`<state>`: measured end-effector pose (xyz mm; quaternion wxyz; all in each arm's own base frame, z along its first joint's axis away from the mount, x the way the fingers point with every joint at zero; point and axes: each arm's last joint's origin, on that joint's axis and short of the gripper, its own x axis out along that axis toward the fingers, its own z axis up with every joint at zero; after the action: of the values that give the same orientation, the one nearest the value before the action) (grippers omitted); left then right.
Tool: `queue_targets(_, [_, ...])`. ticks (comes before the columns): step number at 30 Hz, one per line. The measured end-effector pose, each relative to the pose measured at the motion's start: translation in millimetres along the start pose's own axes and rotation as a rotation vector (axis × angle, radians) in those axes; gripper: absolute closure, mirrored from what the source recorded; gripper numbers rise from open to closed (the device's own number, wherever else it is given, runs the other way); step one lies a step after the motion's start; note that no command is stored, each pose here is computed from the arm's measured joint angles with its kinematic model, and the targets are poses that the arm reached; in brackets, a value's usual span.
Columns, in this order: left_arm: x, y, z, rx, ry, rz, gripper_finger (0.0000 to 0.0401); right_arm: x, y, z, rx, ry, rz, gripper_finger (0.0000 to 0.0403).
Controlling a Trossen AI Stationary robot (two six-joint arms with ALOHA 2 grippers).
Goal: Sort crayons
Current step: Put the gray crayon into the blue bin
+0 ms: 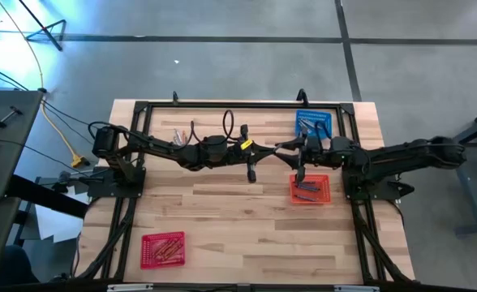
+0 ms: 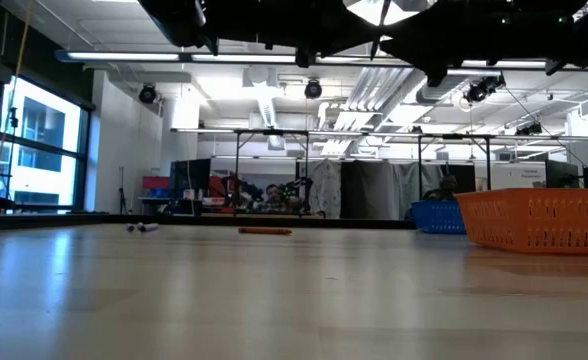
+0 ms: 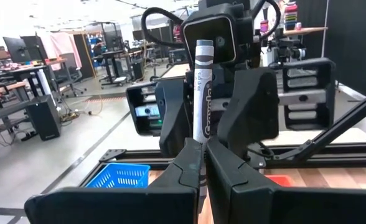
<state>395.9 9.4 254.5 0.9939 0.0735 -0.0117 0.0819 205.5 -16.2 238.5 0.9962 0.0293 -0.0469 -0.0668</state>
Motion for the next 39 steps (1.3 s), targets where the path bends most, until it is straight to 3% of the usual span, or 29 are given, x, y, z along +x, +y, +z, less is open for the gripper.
queue_targets(12, [0,-1,0,-0.018,-0.002,-0.019,0.04,-7,-1,6,0.011,-0.003,-0.006,0.0258])
queue_targets(34, [2,-2,-3,-0.026,-0.005,-0.034,0.0401,15,2,17,-0.033,-0.001,0.014,0.0259])
queue_targets(39, [2,-2,-3,-0.026,-0.005,-0.03,0.04,15,2,17,-0.033,-0.001,0.015,0.0304])
